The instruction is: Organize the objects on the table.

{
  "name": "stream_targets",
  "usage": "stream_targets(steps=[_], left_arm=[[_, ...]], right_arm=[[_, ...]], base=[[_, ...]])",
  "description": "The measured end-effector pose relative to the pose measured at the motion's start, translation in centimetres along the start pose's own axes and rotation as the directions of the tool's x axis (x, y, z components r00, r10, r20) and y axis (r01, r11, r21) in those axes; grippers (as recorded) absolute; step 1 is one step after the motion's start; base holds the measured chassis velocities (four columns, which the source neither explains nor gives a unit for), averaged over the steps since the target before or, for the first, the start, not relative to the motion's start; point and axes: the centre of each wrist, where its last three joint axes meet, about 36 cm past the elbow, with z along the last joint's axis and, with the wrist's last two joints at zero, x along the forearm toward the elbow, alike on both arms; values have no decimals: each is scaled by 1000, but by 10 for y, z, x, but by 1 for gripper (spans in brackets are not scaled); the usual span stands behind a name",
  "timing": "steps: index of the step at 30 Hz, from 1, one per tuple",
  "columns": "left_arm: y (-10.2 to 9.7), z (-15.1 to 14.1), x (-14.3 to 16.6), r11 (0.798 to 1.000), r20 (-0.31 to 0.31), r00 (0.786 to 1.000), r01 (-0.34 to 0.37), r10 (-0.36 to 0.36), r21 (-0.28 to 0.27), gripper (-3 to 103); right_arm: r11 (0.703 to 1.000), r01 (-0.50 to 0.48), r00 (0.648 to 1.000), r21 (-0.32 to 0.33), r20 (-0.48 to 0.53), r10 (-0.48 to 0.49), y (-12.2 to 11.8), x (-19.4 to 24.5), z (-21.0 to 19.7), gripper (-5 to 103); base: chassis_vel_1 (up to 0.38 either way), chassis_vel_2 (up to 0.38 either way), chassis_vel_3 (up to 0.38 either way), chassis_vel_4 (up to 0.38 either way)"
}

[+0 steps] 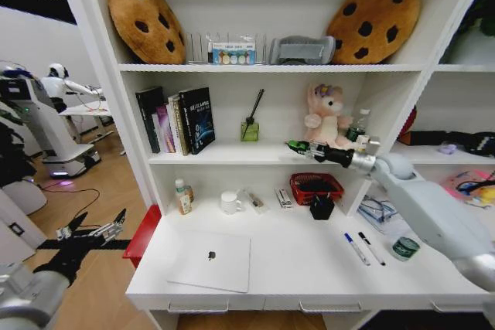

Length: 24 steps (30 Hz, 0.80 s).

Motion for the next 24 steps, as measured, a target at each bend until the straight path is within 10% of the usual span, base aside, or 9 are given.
stream_targets(steps=[10, 24], left_arm=[[0, 0, 0, 1000, 0, 1000, 0, 0, 0, 100], [0, 0, 0, 1000, 0, 1000, 0, 0, 0, 100]], right_arm=[[997, 72, 991, -18, -113, -73, -44, -73, -16, 36], [988, 150, 969, -24, -196, -152, -29, -122, 8, 36]], base=[[0, 0, 0, 0], [0, 0, 0, 0]])
